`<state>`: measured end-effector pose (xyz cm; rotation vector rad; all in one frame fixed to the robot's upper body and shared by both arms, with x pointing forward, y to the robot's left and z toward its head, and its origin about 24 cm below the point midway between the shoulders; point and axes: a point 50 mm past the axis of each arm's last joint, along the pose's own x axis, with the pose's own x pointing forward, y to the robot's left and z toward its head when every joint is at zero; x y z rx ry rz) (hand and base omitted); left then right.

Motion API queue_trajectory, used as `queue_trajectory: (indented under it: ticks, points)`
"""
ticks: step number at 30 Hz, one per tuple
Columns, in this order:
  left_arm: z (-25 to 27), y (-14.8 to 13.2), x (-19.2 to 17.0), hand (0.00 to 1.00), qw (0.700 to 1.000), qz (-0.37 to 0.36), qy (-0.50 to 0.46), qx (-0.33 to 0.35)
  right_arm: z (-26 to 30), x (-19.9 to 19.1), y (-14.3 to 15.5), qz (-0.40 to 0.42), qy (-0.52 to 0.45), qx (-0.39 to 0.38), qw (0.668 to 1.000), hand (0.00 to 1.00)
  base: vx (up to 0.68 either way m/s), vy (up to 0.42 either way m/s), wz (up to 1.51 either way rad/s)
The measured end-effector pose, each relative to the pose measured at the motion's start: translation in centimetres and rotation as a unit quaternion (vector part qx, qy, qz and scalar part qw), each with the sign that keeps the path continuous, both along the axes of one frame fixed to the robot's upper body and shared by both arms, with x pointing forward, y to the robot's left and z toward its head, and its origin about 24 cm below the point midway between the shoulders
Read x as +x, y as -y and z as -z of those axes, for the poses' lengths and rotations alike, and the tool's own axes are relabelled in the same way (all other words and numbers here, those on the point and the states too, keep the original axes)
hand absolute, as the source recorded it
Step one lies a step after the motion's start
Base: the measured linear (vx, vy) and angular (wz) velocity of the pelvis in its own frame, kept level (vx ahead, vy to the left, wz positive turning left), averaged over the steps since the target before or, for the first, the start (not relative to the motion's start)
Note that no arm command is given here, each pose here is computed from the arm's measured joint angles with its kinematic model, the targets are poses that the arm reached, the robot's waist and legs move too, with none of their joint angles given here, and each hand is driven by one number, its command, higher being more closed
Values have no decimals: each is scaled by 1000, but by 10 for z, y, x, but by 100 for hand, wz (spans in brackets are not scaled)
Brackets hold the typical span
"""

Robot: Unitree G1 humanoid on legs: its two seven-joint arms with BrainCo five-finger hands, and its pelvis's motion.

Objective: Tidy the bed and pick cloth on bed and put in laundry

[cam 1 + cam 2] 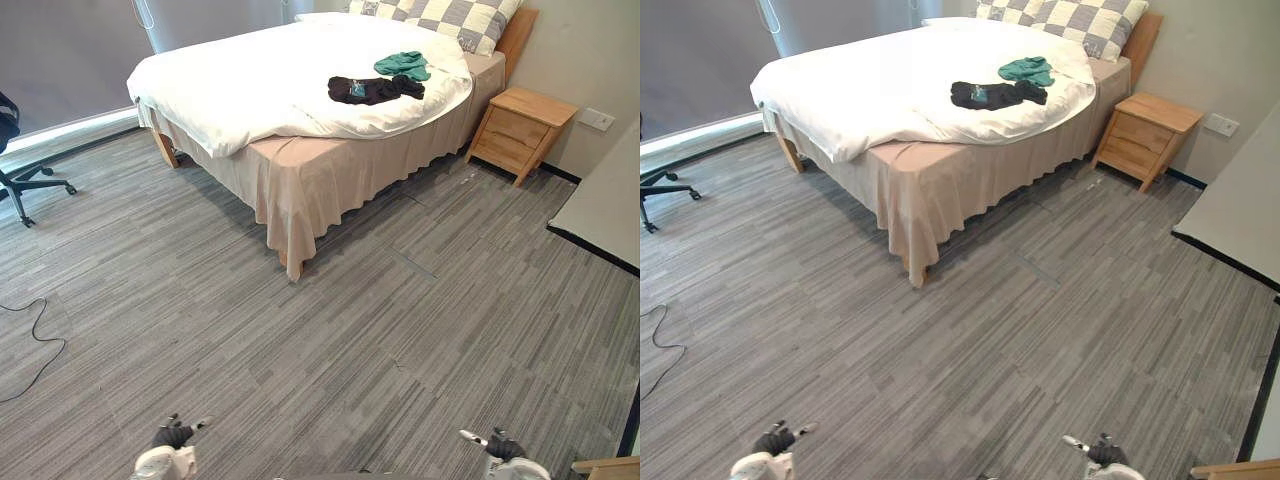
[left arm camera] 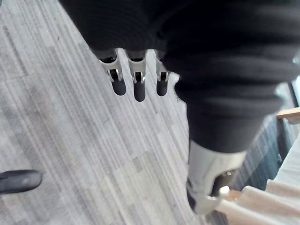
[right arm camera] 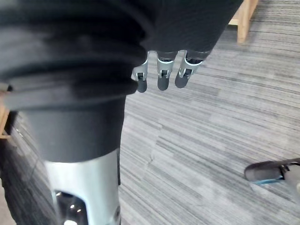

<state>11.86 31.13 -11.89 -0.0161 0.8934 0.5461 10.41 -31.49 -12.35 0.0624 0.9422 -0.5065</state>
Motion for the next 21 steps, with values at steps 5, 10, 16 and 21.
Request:
queue_trajectory:
  ticks: [5, 10, 16, 21]
  points:
    - [0, -1, -1, 0, 1000, -5, 0, -3, 0, 1, -1, -12, 7, 9, 1000, 0, -12, -33, 1]
    - [0, -2, -2, 0, 1000, -6, 1, -10, -1, 2, 0, -15, 9, 8, 1000, 0, -30, -35, 2]
    - [6, 7, -8, 0, 999, -2, -6, -33, -4, 5, 2, -25, 14, 6, 1000, 0, -45, -27, 2]
    - [12, 18, -11, 0, 999, 3, -20, -36, -5, 7, 1, -42, 12, -1, 999, 0, -44, -22, 6]
